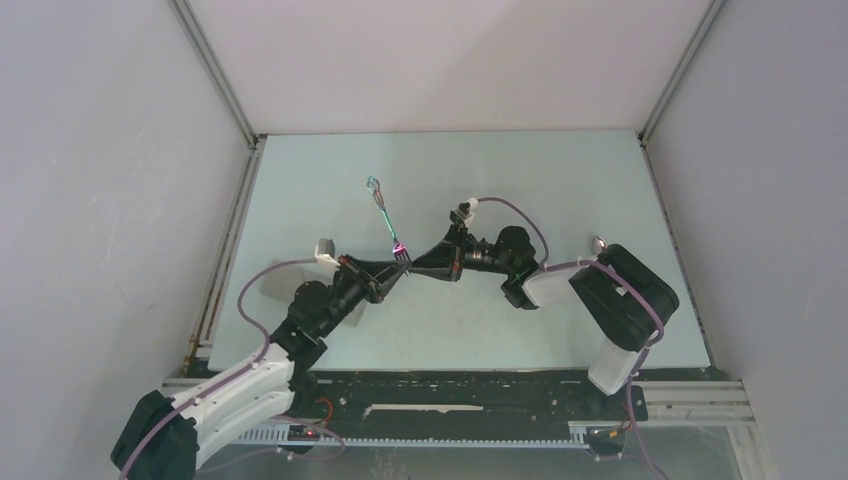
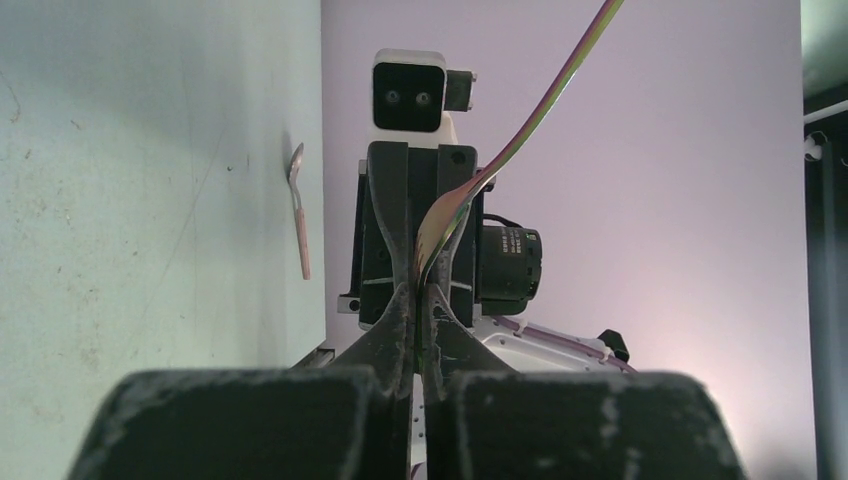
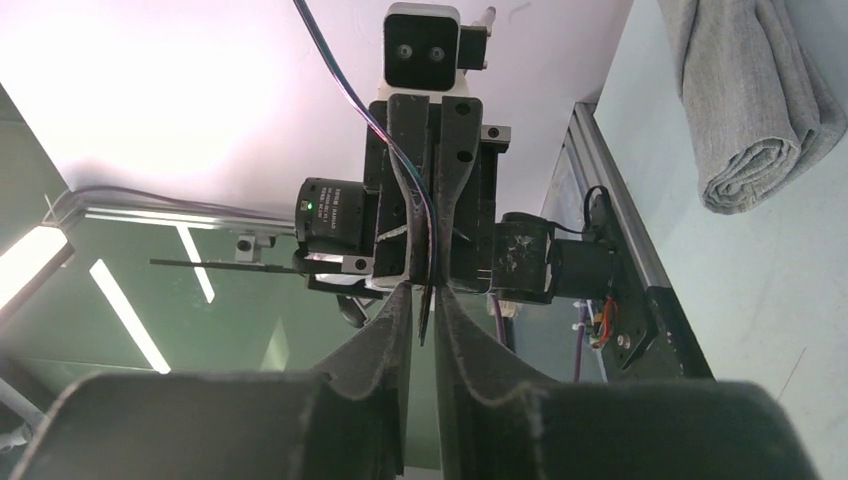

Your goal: Fold the napkin into a case and place the utensils inside

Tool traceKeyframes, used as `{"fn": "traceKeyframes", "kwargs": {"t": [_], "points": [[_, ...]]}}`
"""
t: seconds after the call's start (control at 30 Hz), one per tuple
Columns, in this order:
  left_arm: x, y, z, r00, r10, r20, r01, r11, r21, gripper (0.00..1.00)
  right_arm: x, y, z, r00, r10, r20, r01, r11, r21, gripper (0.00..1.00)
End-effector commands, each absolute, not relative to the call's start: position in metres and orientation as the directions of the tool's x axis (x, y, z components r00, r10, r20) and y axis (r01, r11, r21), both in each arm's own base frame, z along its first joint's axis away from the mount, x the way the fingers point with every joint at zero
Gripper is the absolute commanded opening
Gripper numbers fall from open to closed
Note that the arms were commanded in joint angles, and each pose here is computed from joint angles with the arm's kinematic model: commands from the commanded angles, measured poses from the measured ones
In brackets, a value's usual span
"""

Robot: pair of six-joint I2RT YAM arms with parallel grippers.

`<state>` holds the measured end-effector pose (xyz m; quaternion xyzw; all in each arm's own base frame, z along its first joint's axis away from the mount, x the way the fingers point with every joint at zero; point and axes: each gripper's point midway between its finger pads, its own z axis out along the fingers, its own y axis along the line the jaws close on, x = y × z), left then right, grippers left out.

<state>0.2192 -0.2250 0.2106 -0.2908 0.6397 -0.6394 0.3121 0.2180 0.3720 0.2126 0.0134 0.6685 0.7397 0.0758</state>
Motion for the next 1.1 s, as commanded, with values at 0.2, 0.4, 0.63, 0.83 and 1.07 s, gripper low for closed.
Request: {"fn": "traceKeyframes", "kwargs": {"t": [0.2, 0.4, 0.63, 0.83, 1.07], "points": [[0.22, -0.229, 0.244, -0.643, -0.762, -0.079, 0.112, 0.009, -0.994, 0.11, 0.218, 0.373, 0.213, -0.983, 0.149, -0.105, -0.118, -0.083, 0.99, 0.0], [0.216, -0.217, 0.217, -0.622, -0.772, -0.132, 0.006, 0.164, -0.986, 0.54, 0.224, 0.366, 0.208, -0.972, 0.176, -0.154, -0.157, -0.006, 0.988, 0.0], [0.197, -0.164, 0.171, -0.593, -0.755, -0.279, -0.325, 0.542, -0.775, 0.96, 0.228, 0.359, 0.166, -0.97, 0.113, -0.215, -0.17, 0.317, 0.933, 0.0], [0.21, -0.164, 0.189, -0.583, -0.751, -0.312, -0.367, 0.585, -0.723, 0.82, 0.224, 0.362, 0.167, -0.95, 0.103, -0.294, -0.216, 0.464, 0.859, 0.0], [0.245, -0.19, 0.195, -0.555, -0.781, -0.287, -0.348, 0.531, -0.773, 0.58, 0.218, 0.371, 0.171, -0.948, 0.101, -0.3, -0.221, 0.468, 0.855, 0.0]]}}
